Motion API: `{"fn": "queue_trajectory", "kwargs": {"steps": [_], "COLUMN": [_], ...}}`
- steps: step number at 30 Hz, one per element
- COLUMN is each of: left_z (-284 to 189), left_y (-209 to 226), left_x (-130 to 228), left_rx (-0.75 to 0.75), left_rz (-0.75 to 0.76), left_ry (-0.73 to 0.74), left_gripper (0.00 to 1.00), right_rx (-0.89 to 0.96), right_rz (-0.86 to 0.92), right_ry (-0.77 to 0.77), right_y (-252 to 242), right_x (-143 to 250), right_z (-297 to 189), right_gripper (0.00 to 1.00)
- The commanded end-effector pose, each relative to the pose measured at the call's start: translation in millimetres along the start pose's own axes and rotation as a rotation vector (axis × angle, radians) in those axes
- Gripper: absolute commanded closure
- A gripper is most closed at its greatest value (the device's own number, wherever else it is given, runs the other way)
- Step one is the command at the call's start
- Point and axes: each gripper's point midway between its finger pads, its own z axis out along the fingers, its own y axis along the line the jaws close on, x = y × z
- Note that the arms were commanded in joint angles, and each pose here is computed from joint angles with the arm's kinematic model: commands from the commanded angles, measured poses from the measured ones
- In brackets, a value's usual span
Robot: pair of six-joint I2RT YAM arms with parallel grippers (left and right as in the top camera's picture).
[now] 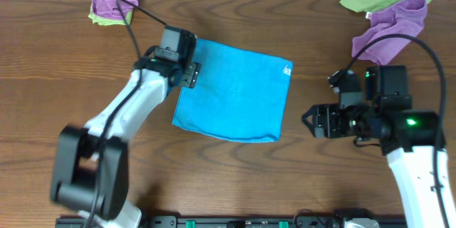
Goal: Fold the cloth
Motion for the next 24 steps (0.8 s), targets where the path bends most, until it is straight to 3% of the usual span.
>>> {"fn": "queue_trajectory", "kwargs": {"steps": [1, 13, 24], "left_z": [-23, -36, -30], "left_y": [-15, -4, -28], "left_x": [3, 74, 117], "left_rx": [0.142, 0.340, 0.436], "left_rz": [-0.052, -0.326, -0.554], "left_ry": [0.010, 0.293, 0.447], "left_gripper": [0.20, 0.25, 0.22], "right_rx": [-0.153, -0.213, -0.239], "right_rz": [0.019, 0.098, 0.314], "right_ry": [0.051, 0.160, 0.334], "right_y": [18, 21, 13], "right_x": [15, 57, 75], "right_z": [16, 69, 112], "right_gripper": [0.27, 0.28, 0.40]}}
